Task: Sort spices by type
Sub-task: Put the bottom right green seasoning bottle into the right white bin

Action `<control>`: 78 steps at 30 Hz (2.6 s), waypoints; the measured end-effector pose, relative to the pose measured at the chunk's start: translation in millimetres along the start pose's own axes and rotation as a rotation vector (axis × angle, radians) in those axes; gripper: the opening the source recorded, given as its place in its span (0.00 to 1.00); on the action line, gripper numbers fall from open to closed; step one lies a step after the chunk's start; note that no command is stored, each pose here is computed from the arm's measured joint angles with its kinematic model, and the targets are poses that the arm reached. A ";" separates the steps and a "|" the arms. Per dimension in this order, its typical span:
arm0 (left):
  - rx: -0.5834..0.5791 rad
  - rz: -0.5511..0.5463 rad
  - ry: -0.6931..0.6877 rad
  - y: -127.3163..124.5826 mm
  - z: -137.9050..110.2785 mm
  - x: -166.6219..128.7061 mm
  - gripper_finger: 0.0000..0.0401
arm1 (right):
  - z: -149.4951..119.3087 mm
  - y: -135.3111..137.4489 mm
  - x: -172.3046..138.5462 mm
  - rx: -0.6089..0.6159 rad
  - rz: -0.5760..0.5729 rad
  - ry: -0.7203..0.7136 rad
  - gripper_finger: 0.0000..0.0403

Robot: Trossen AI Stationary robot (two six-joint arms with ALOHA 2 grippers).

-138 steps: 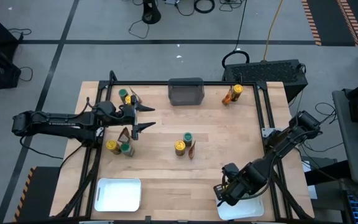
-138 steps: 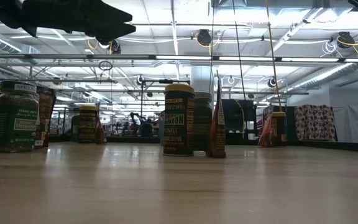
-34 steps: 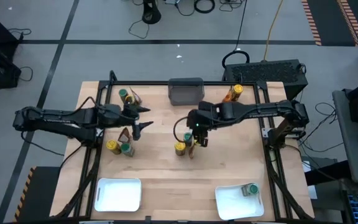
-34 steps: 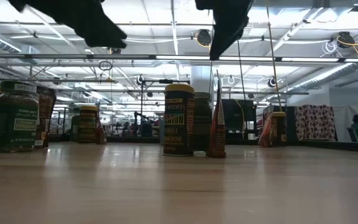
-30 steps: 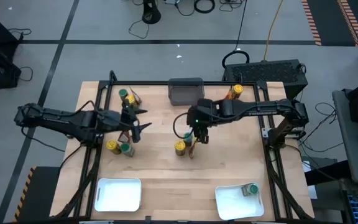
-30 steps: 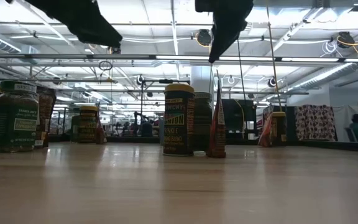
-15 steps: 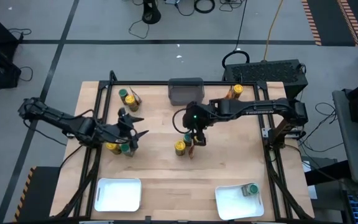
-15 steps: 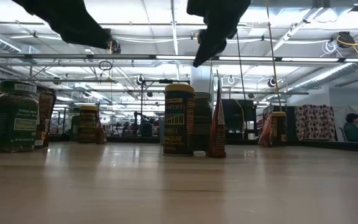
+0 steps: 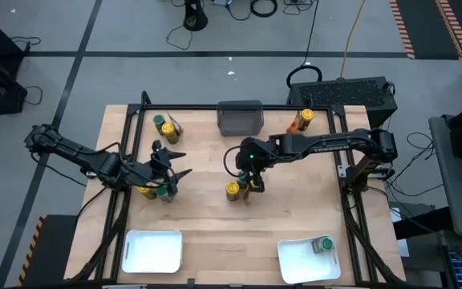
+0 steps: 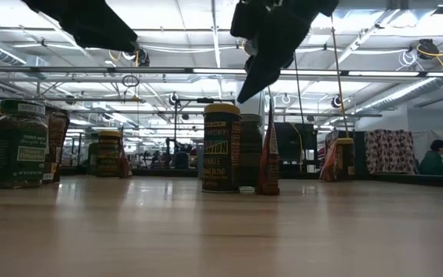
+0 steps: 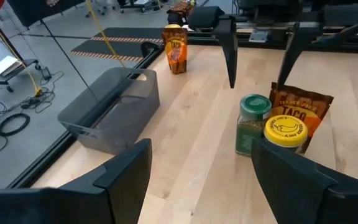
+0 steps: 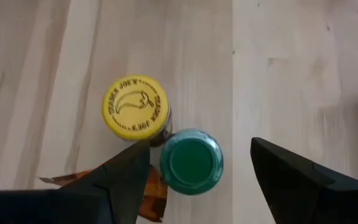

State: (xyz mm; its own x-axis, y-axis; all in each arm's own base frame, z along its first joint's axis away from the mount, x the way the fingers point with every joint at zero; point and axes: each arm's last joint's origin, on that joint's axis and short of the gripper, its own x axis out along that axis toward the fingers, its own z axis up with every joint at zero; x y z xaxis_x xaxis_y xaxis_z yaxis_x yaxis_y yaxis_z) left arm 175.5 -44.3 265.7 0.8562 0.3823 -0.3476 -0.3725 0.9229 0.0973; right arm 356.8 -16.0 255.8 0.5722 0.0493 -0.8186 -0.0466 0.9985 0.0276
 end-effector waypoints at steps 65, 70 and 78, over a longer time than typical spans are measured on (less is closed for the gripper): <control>0.005 0.001 0.005 0.0 -0.8 0.1 0.69 | -30.2 3.0 47.1 0.017 0.009 0.011 0.65; 0.006 0.001 0.005 0.1 -0.8 0.1 0.69 | -30.8 3.2 45.9 0.017 0.008 0.018 0.57; 0.006 0.001 0.006 0.1 -0.9 0.1 0.69 | -18.5 3.7 28.0 0.017 0.006 0.021 0.43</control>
State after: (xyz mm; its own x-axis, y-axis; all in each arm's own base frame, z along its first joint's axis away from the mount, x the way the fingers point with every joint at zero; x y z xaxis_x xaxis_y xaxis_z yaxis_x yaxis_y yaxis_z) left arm 175.3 -44.2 264.8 0.8537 0.3829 -0.3531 -0.3710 0.9228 0.1036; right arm 357.5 -11.3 222.4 0.5549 0.0553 -0.8301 -0.0358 0.9985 0.0426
